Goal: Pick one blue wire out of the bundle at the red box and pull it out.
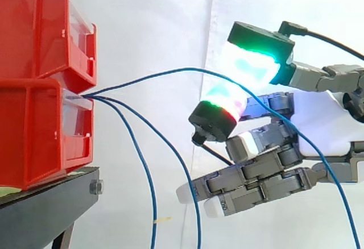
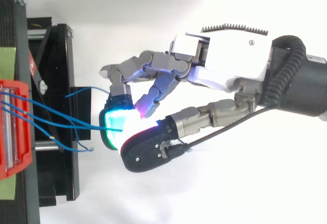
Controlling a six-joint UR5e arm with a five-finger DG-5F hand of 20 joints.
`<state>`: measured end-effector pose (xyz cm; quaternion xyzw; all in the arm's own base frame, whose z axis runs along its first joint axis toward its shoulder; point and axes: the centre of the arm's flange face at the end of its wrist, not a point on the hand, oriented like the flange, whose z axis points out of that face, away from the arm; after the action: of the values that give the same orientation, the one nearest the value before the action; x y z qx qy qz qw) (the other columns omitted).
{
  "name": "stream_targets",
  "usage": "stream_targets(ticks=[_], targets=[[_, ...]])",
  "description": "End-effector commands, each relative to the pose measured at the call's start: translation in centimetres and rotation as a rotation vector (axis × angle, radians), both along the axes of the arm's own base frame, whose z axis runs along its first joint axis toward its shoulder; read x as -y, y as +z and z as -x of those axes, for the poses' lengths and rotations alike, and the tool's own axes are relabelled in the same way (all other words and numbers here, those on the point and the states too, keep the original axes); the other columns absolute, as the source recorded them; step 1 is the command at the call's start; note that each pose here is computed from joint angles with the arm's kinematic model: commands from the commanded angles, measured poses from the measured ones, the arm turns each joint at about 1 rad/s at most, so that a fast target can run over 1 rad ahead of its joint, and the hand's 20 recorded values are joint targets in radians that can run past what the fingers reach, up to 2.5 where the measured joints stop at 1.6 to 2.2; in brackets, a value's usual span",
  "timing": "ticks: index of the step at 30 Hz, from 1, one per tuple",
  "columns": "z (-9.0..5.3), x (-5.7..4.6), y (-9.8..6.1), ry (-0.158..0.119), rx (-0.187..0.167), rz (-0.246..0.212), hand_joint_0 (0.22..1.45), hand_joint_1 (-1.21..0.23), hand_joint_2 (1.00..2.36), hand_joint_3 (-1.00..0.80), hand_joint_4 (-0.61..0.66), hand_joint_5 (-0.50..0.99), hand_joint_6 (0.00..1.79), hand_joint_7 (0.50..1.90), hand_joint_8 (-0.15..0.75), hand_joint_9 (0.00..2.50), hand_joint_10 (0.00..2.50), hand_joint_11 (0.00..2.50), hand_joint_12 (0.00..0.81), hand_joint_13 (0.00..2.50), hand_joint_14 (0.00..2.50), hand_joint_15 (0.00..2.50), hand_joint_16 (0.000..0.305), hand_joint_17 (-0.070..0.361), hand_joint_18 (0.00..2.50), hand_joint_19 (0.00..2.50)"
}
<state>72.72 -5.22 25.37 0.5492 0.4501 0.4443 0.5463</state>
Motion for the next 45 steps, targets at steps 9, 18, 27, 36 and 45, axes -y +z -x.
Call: stream_targets(ticks=[9, 18, 27, 36, 45], targets=[[-0.04, -0.06, 0.06, 0.000, 0.001, 0.001, 0.61, -0.81, 1.02, -0.28, 0.14, -0.12, 0.85, 1.29, 0.268, 0.98, 0.03, 0.87, 0.419, 0.17, 0.01, 0.14, 0.055, 0.124, 0.00, 0.32], [0.01, 0.06, -0.01, -0.001, 0.000, 0.001, 0.61, -0.84, 1.03, -0.20, 0.07, -0.11, 0.85, 1.35, 0.259, 1.02, 0.03, 0.87, 0.414, 0.20, 0.01, 0.13, 0.055, 0.125, 0.01, 0.31], [0.00, -0.05, -0.01, 0.001, -0.002, 0.007, 0.58, -0.77, 1.02, -0.31, 0.08, -0.12, 0.85, 1.29, 0.255, 1.00, 0.03, 0.86, 0.416, 0.17, 0.01, 0.15, 0.055, 0.125, 0.00, 0.34], [-0.04, -0.06, 0.06, 0.001, 0.000, 0.007, 0.46, -0.66, 1.00, -0.50, 0.11, -0.12, 0.85, 1.25, 0.287, 0.99, 0.03, 0.85, 0.449, 0.15, 0.01, 0.14, 0.062, 0.140, 0.00, 0.32], [0.00, -0.07, -0.01, 0.002, -0.002, 0.007, 0.51, -0.64, 1.01, -0.41, 0.10, -0.11, 0.85, 1.25, 0.269, 0.98, 0.03, 0.84, 0.429, 0.14, 0.01, 0.14, 0.058, 0.131, 0.00, 0.34]])
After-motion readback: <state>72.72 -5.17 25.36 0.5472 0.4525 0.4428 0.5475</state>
